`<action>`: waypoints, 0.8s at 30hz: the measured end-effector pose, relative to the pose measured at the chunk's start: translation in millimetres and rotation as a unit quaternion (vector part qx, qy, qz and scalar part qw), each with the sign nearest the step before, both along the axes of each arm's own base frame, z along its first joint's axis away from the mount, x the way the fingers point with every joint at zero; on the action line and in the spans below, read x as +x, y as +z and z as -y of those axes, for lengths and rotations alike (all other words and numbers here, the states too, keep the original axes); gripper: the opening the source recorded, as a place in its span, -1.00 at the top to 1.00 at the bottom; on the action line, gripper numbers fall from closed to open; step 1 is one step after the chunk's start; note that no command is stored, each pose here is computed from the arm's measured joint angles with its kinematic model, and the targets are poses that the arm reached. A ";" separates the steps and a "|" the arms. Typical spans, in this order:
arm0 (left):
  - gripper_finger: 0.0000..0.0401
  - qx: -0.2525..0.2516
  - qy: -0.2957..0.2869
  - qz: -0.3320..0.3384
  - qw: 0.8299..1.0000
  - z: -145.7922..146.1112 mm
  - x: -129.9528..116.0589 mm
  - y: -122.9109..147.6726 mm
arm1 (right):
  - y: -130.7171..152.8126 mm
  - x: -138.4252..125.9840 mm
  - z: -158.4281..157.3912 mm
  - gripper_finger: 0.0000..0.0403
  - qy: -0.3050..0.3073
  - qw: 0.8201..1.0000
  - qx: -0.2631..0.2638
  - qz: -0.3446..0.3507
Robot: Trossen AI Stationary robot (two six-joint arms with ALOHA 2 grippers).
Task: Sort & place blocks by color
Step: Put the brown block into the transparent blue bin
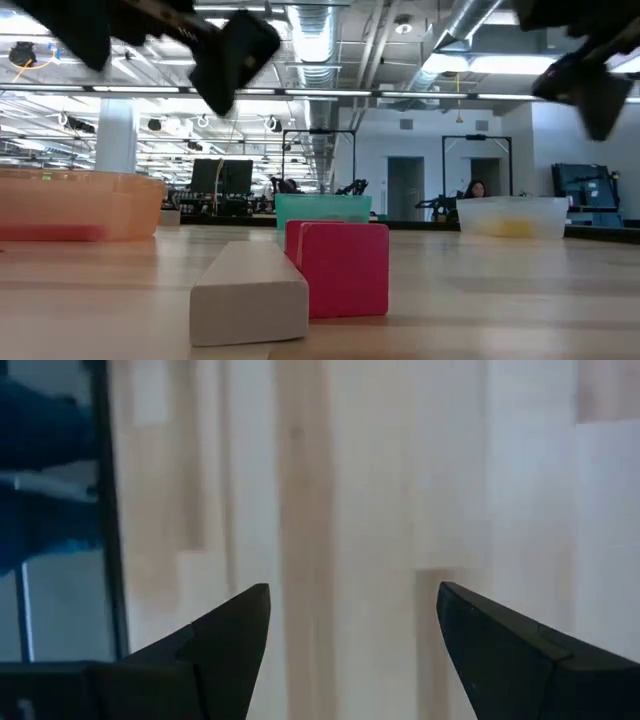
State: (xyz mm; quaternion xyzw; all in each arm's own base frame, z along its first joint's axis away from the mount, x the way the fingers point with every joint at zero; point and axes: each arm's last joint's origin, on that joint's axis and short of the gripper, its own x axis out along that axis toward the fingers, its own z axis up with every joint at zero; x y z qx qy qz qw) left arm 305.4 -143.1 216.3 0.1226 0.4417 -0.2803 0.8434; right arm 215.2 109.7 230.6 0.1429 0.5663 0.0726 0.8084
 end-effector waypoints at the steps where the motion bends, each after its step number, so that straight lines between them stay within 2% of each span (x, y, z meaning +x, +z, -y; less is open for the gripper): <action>1: -0.53 0.011 -0.008 -0.003 1.000 3.1 7.0 -7.6 | 1.4 -3.1 -3.2 -0.51 0.009 1.000 0.001 0.001; 5: -0.53 0.055 -0.013 0.011 0.998 12.8 33.2 -21.7 | 3.8 -14.5 -12.0 -0.51 0.024 1.000 -0.001 -0.008; 11: -0.53 0.096 -0.113 0.022 0.989 17.8 45.5 -37.2 | 6.5 -20.0 -17.8 -0.51 -0.010 1.000 -0.003 -0.002; 19: -0.53 0.101 -0.155 0.041 0.982 -4.9 49.4 -48.5 | 7.7 -22.3 -27.3 -0.51 -0.044 0.999 0.001 0.016; 24: -0.53 0.082 -0.179 0.034 0.980 -15.5 47.8 -58.4 | 8.4 -21.8 -28.9 -0.51 -0.063 0.998 0.006 0.023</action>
